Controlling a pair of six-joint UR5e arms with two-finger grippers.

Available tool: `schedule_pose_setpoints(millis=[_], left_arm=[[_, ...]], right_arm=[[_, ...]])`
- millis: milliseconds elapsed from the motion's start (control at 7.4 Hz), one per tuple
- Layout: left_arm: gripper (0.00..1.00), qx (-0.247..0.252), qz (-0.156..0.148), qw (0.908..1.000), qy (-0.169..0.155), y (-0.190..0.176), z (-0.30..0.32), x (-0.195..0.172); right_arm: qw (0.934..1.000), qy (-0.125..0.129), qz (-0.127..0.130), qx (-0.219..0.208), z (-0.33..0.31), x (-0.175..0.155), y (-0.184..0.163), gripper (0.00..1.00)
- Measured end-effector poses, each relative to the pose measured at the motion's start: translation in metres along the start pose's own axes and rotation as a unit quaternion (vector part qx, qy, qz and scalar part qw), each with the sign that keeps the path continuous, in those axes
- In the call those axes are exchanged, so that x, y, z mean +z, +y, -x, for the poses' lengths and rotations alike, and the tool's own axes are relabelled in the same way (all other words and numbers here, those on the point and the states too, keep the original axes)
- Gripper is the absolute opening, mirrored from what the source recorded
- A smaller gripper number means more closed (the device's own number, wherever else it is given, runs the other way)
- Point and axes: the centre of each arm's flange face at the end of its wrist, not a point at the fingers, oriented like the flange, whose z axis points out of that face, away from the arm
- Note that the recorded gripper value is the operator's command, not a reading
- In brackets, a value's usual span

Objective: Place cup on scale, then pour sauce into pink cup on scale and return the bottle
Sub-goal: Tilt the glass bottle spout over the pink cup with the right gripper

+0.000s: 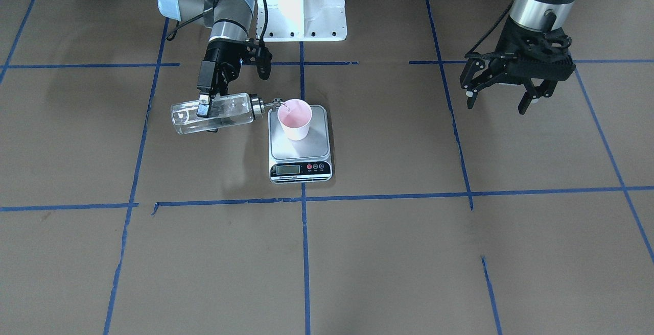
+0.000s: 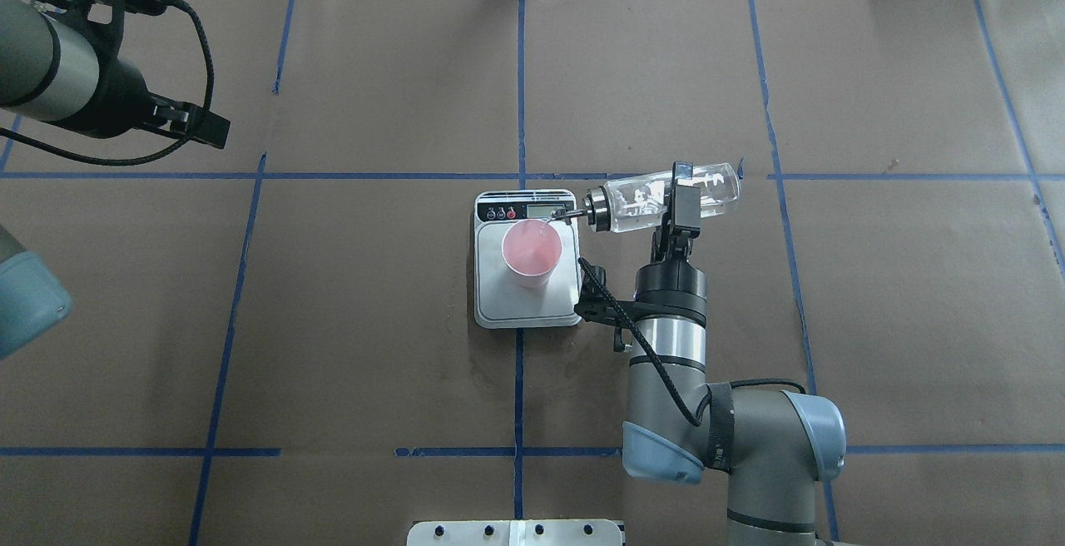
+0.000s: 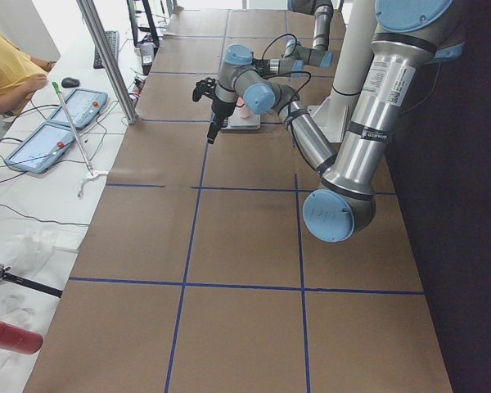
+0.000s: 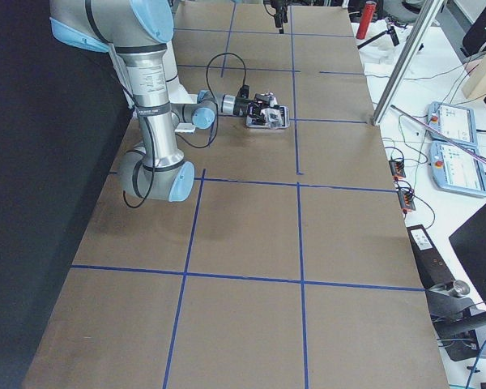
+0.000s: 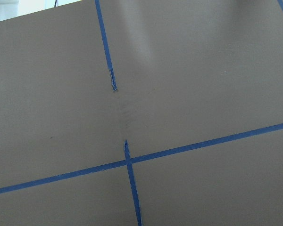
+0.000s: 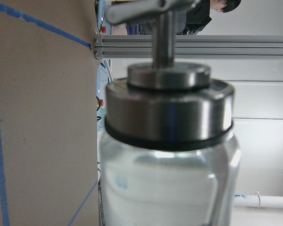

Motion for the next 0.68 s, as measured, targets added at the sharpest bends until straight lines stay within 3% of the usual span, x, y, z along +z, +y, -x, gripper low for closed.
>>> schedule_pose_setpoints(millis=[270, 676], left_arm=[[1.00, 0.000, 0.001, 1.0000, 0.000, 0.0003, 0.0001, 0.0002], [1.00, -0.001, 0.001, 1.0000, 0.000, 0.0003, 0.0002, 0.0003]], right_arm=[[0.9991, 0.011, 0.000, -0.041, -0.0019, 0.0010, 0.0007, 0.00], [0.9976, 0.017, 0.000, -0.067, -0.0026, 0.0014, 0.0021, 0.00]])
